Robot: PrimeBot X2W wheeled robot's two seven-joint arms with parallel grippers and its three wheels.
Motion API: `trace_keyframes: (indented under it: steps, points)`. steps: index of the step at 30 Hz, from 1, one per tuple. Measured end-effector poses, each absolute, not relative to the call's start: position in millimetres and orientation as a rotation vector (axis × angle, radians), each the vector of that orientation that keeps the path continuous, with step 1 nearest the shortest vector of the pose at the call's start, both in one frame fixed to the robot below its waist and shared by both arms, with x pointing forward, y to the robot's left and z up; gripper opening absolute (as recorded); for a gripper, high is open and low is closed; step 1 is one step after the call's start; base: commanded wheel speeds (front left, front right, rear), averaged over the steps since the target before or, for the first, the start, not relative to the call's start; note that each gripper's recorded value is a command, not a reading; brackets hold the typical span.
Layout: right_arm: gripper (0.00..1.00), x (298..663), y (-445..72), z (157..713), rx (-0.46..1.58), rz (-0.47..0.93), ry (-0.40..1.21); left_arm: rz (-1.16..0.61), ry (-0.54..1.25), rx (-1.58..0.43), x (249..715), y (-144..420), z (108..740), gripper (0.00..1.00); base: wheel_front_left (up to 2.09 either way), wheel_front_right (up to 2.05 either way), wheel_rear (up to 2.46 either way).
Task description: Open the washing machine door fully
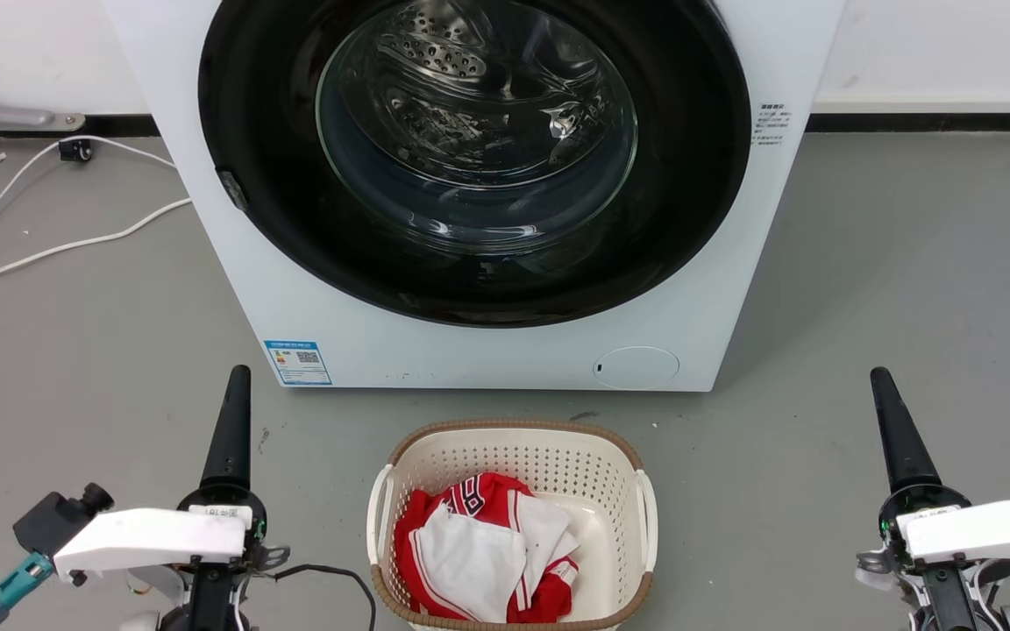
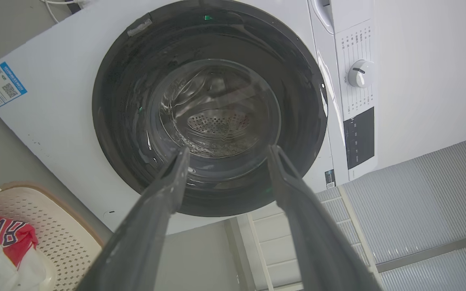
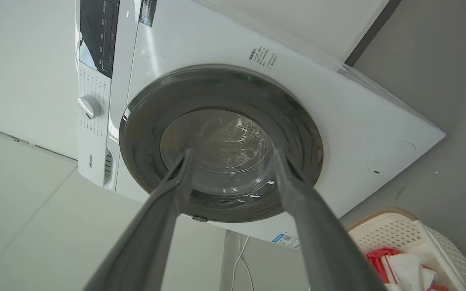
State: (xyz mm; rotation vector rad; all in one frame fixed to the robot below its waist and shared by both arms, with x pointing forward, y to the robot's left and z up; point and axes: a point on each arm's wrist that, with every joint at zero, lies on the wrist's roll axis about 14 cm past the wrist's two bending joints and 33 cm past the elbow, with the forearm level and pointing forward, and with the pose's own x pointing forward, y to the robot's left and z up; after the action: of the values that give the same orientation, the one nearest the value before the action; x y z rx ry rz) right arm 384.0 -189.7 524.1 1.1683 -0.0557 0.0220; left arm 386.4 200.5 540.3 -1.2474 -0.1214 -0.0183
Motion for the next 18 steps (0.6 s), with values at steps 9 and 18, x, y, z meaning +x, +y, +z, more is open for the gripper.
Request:
trace_keyframes:
  steps: [9,18]
  points:
    - [1.00,380.7,-185.7,531.7,0.896,0.042,-0.077,-0.028,-0.166,-1.042,386.5,201.2,554.6,1.00,0.00,0.00,0.00]
    - [1.00,379.8,-178.7,539.3,0.694,0.068,-0.100,-0.030,-0.173,-0.824,386.9,195.7,558.8,1.00,0.00,0.00,0.00]
